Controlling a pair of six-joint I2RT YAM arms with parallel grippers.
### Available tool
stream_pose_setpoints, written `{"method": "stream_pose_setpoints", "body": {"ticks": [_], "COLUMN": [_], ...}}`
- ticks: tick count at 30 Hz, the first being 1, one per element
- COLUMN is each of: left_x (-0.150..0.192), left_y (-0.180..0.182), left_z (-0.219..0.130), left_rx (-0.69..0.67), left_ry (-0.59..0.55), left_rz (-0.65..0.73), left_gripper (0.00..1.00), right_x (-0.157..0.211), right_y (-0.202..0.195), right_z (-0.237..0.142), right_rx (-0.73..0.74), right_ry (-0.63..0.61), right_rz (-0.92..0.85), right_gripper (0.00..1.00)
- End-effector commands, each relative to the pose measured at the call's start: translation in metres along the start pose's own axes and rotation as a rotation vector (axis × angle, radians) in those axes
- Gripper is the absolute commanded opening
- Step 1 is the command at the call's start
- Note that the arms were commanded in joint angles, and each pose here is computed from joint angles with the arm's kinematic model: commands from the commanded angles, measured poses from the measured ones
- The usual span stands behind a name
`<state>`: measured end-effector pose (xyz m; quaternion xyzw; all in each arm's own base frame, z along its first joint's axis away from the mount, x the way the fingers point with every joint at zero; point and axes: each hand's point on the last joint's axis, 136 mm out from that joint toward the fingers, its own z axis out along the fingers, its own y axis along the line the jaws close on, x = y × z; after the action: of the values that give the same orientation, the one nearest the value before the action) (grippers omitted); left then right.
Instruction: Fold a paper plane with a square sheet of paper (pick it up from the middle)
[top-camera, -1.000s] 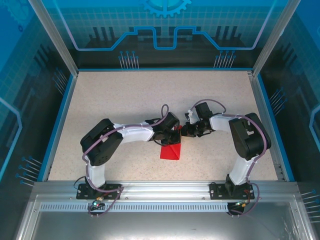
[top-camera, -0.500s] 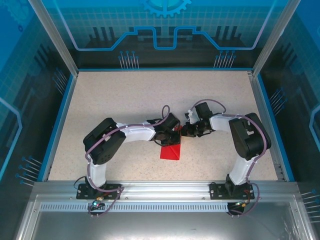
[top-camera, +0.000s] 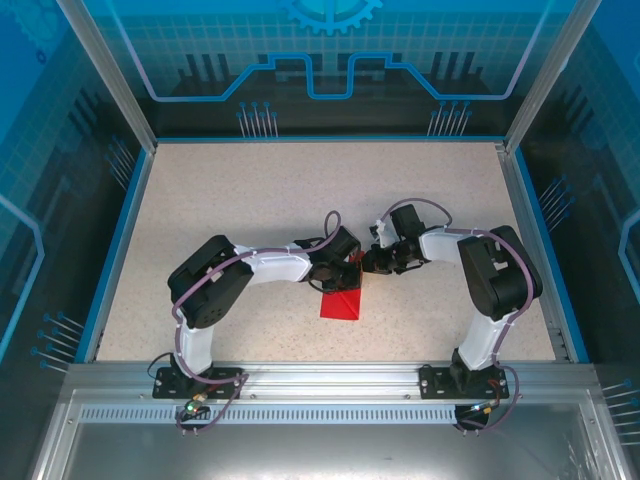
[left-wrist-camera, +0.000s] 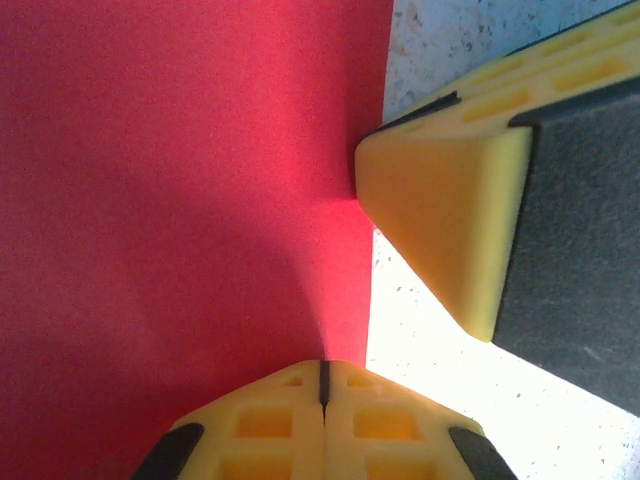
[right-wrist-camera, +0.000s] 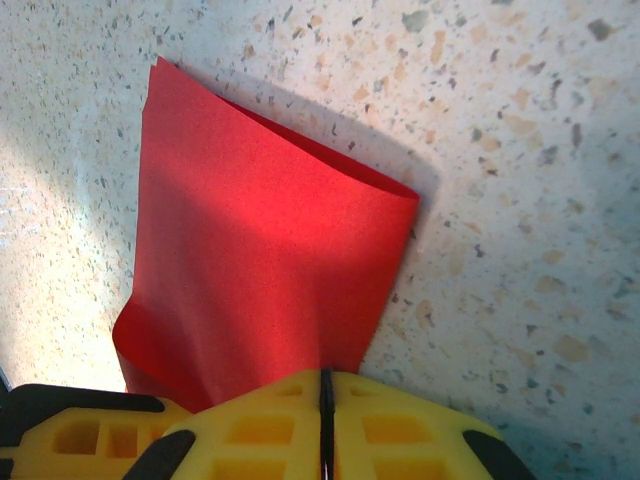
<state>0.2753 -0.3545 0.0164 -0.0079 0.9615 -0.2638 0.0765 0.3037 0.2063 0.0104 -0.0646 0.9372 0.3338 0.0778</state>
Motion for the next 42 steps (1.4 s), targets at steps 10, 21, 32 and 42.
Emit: {"method": "stream_pose_setpoints", "body": {"ticks": [10,21,32,42], "left_x": [0.009,0.009,0.01,0.008], "left_y": [0.026,0.027,0.028,0.026], "left_z": [0.012,0.016,0.013,0.01], "left_rx": [-0.079,-0.056,-0.052,-0.043], "left_ry": [0.017,0.023,0.016,0.006], "left_rz": [-0.006,-0.033,-0.036,-0.033], "left_gripper": [0.03,0.08,0.17,0.2], "right_x": [0.011,0.082,0.105,0.118], "right_y": [0.011,0.038,0.056,0.042], "right_z": [-0.028,-0.038,-0.008,0.005], "right_rx": [-0.009,-0.148,-0.145,-0.059], "right_ry": [-0.045,-0.022,0.001,0.03], "right_rz": [-0.004,0.096,0.09,0.081], "right_gripper": [0.23,0.15,0.08,0.06]}}
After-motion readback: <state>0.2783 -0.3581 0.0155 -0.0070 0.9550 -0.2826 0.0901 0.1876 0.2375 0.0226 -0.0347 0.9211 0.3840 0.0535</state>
